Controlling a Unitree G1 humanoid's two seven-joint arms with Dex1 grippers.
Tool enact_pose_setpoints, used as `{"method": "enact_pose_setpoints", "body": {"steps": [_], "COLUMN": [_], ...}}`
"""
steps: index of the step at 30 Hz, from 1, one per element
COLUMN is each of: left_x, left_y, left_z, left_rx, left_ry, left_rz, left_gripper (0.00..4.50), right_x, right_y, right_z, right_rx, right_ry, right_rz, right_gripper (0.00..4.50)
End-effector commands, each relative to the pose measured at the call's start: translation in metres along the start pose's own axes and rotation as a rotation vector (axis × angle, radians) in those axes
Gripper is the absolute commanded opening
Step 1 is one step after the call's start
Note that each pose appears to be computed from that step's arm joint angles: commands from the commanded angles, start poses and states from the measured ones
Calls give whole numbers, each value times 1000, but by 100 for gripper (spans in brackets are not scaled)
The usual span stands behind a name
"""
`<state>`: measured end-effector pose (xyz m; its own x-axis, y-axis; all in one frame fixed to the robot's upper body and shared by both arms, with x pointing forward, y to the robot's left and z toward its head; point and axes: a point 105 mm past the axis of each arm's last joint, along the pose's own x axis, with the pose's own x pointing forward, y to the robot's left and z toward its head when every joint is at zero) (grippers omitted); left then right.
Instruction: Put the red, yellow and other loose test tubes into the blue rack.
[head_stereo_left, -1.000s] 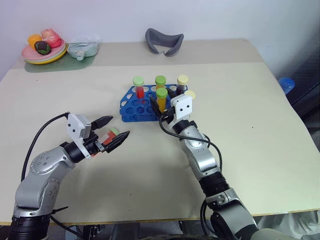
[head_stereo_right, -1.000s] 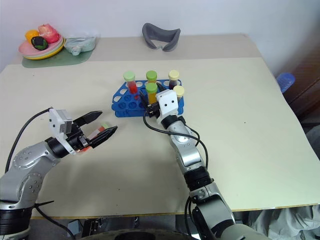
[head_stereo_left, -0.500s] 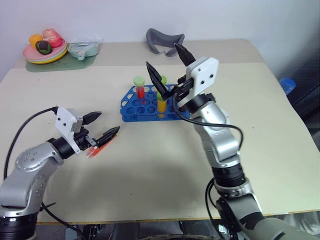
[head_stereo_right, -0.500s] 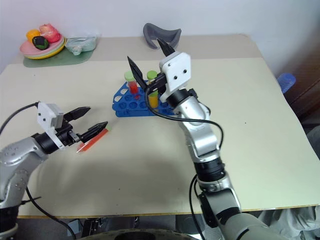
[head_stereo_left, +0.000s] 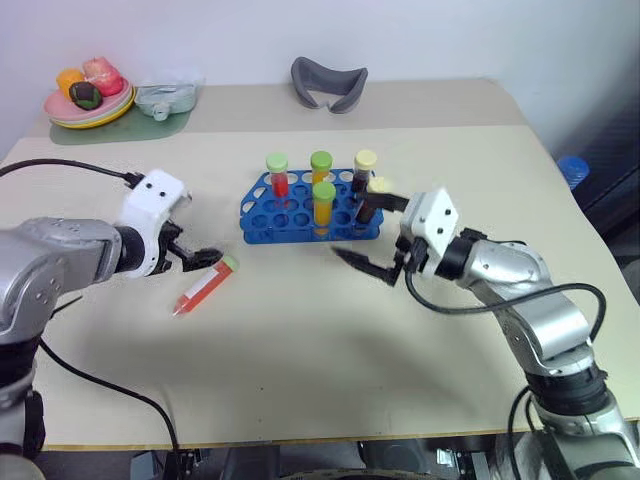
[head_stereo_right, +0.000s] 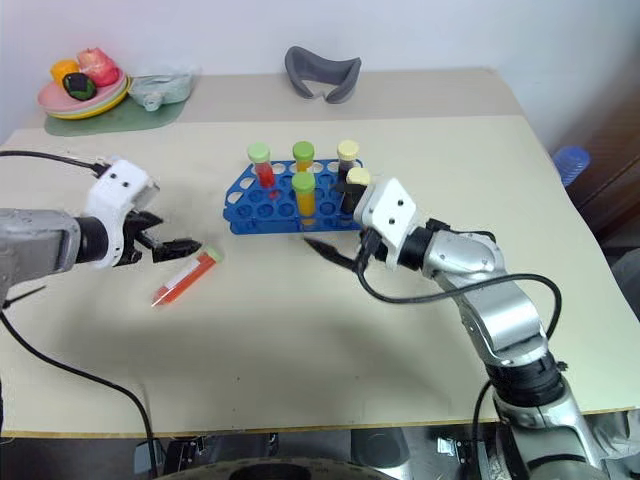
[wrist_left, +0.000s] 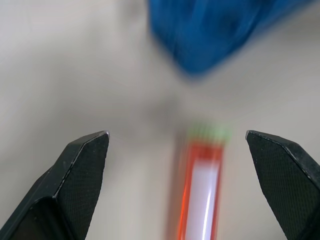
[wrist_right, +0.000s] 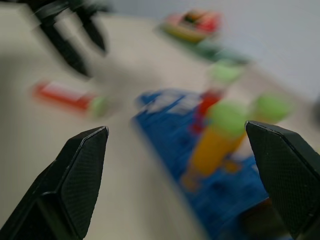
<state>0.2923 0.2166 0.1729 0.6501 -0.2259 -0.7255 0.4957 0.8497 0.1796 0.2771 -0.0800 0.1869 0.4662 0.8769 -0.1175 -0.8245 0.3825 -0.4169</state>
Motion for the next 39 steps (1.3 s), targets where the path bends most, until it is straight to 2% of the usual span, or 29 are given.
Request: {"method": "enact_pose_setpoints", "body": {"steps": [1,8,19,28,31,35,39], "left_x": [5,20,47,54,53,52,47], "left_y": [-2,-3,-5,-4,-4,-2,-2], "left_z": [-7,-16,-10,-9,-9,-6,-2], "left_rx": [5,44,53,59,60,50,35], "left_ry": [76,168,194,205,206,188,165], "left_rz": [-5,23,-22,-46,-46,-40,-47], "left_gripper": [450,450,450,450,363,174,174], "right_x": [-4,-5,1,4,4,4,6], "right_y": [24,40,41,44,43,43,43], "right_z": [-2,-7,-5,-7,-7,-7,-7], "right_rx": [-36,9,13,16,17,17,15], "right_ry": [47,80,62,56,55,53,50], "right_rz": [127,188,155,145,142,142,145], "right_gripper": [447,447,447,447,450,450,450]}}
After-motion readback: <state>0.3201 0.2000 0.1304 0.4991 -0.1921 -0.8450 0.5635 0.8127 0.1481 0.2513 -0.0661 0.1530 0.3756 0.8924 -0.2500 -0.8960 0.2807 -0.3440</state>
